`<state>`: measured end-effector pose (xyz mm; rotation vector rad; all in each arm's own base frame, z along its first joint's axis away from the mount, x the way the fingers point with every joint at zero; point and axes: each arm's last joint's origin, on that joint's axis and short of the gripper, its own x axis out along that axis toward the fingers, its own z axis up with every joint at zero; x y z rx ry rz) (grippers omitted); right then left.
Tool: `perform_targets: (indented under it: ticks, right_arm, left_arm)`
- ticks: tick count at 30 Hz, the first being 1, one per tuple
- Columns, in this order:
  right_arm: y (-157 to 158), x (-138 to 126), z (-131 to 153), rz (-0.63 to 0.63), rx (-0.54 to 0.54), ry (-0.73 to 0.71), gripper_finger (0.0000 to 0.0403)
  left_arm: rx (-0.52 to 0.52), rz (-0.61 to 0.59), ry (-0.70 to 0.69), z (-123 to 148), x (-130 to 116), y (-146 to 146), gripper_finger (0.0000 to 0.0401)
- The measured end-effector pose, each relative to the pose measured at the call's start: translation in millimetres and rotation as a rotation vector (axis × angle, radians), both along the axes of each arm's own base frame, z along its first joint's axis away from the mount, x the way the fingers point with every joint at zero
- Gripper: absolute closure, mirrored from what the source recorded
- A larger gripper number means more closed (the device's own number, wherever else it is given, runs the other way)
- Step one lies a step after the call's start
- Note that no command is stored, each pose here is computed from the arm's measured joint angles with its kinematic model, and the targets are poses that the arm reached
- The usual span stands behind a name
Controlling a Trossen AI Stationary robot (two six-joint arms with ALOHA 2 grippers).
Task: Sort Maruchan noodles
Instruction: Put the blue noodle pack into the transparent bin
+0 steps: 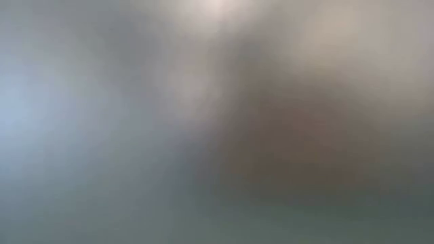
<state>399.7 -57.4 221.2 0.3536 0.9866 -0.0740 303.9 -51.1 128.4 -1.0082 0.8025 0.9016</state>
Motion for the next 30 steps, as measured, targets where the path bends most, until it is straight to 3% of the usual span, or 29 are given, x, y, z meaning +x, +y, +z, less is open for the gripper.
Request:
perform_targets:
  ticks: [10,17,30]
  right_arm:
    - [-12.4,2.8,12.2,-0.056,0.012,-0.049,0.0263]
    - [-18.9,1.7,10.7,-0.087,0.116,-0.050,0.0214]
    - [-16.0,2.7,-8.2,-0.180,0.182,-0.106,0.0149]
  left_arm:
    - [-0.018,0.019,0.033,-10.7,-2.5,-1.8,0.0365]
    - [-0.029,0.029,0.036,-14.6,-6.9,-6.2,0.0365]
    - [-0.039,0.015,0.043,-15.0,-8.1,-9.8,0.0365]
